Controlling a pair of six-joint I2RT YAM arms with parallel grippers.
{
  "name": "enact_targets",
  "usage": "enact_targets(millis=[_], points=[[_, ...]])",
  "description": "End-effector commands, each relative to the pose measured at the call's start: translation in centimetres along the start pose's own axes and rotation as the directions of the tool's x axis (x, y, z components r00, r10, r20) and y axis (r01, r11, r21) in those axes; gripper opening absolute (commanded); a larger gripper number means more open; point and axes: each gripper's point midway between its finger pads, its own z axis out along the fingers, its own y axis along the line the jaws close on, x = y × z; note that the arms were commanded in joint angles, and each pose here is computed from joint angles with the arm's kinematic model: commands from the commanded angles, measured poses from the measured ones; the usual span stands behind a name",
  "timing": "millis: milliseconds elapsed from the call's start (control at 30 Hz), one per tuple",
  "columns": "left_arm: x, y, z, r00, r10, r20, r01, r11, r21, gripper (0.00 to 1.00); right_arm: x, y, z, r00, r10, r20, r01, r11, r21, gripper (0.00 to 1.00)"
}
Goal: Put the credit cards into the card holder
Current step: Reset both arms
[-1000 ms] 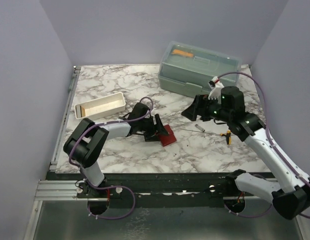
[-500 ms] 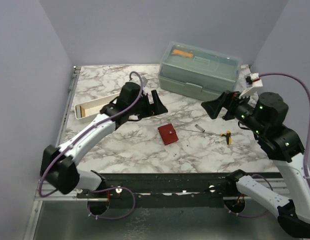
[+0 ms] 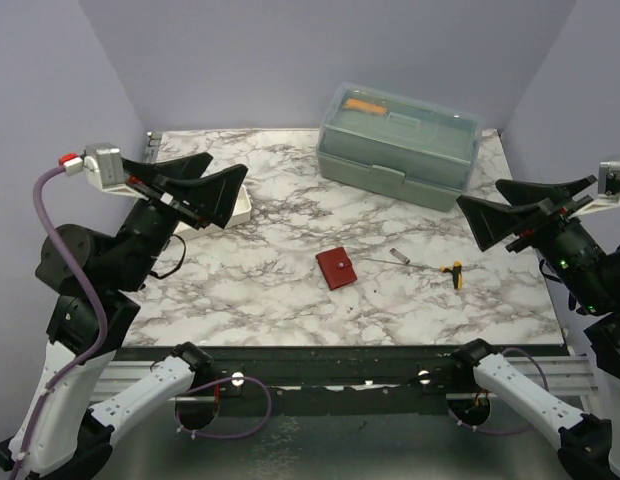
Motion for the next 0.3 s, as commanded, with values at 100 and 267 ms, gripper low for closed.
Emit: enact_targets(millis=[100, 267], points=[[-3.5, -0.3, -1.8, 0.986, 0.122, 0.113, -0.122, 0.992, -0.008, 0.99, -2.7, 0.8, -1.5, 0.995, -0.024, 0.093, 0.026, 0.999, -0.023, 1.00], [-4.0, -0.5, -2.2, 0.983, 0.131, 0.131, -0.132, 0.991, -0.002, 0.99, -2.3, 0.5, -2.0, 0.995, -0.032, 0.091, 0.033, 0.999, -0.012, 1.00]])
